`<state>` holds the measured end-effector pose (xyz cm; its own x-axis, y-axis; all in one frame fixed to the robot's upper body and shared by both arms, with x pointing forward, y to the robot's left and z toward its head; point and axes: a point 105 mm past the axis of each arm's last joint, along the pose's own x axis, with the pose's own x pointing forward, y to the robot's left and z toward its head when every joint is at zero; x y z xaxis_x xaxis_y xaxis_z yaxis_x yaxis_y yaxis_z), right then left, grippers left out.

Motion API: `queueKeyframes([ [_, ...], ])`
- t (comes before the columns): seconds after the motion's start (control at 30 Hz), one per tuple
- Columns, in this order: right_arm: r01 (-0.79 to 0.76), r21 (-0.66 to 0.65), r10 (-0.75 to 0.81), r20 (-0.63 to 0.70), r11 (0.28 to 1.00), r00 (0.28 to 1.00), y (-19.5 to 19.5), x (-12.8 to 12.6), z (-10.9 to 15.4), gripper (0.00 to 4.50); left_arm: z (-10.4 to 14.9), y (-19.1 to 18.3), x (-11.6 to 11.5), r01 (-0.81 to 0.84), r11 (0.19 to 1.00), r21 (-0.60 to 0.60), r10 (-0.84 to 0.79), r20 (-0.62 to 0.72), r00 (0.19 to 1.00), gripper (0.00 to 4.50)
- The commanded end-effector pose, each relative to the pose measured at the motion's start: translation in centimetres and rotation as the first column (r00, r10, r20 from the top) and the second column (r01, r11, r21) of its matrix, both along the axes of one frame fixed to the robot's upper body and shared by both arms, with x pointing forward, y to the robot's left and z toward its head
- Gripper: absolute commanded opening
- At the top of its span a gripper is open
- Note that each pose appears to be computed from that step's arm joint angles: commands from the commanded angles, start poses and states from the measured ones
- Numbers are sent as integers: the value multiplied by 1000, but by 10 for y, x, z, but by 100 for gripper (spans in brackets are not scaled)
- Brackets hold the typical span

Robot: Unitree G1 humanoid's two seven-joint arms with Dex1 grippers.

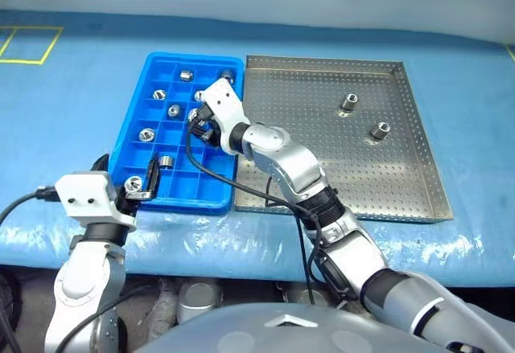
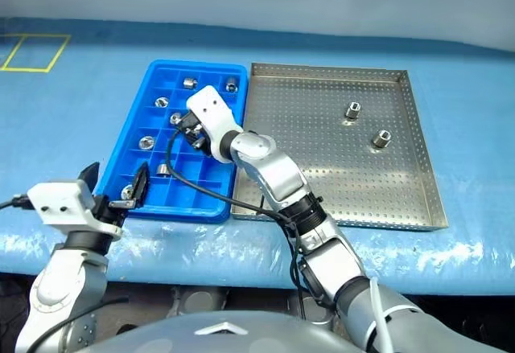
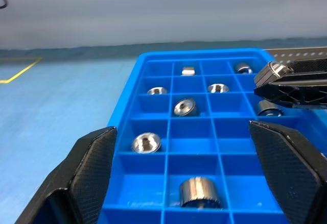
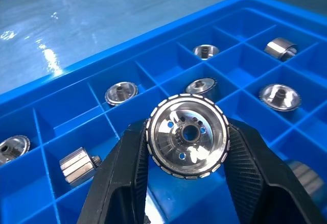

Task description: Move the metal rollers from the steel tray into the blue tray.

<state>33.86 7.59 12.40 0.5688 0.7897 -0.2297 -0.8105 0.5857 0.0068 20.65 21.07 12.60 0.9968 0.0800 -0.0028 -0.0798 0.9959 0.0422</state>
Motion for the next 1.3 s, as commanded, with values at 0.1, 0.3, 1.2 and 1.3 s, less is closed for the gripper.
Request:
queueKeyframes([
  [0.1, -70, 0, 70, 18, 998, 997, 18, -1, -1, 171, 17, -3, -9, -26, 1000, 9, 25, 74, 997, 450],
  [0.3, -15, -21, 15, -28, 1000, 999, 7, 11, -20, 244, 14, -8, -7, -2, 1000, -2, 2, 69, 998, 450],
  [1.2, 876, 125, -881, 156, 466, 446, -184, 75, 23, 447, 12, -67, 58, 389, 921, -33, -385, 86, 919, 450],
  [1.3, 919, 114, -922, 132, 378, 363, -193, 87, 17, 447, 13, -73, 60, 411, 911, -32, -407, 90, 909, 450],
])
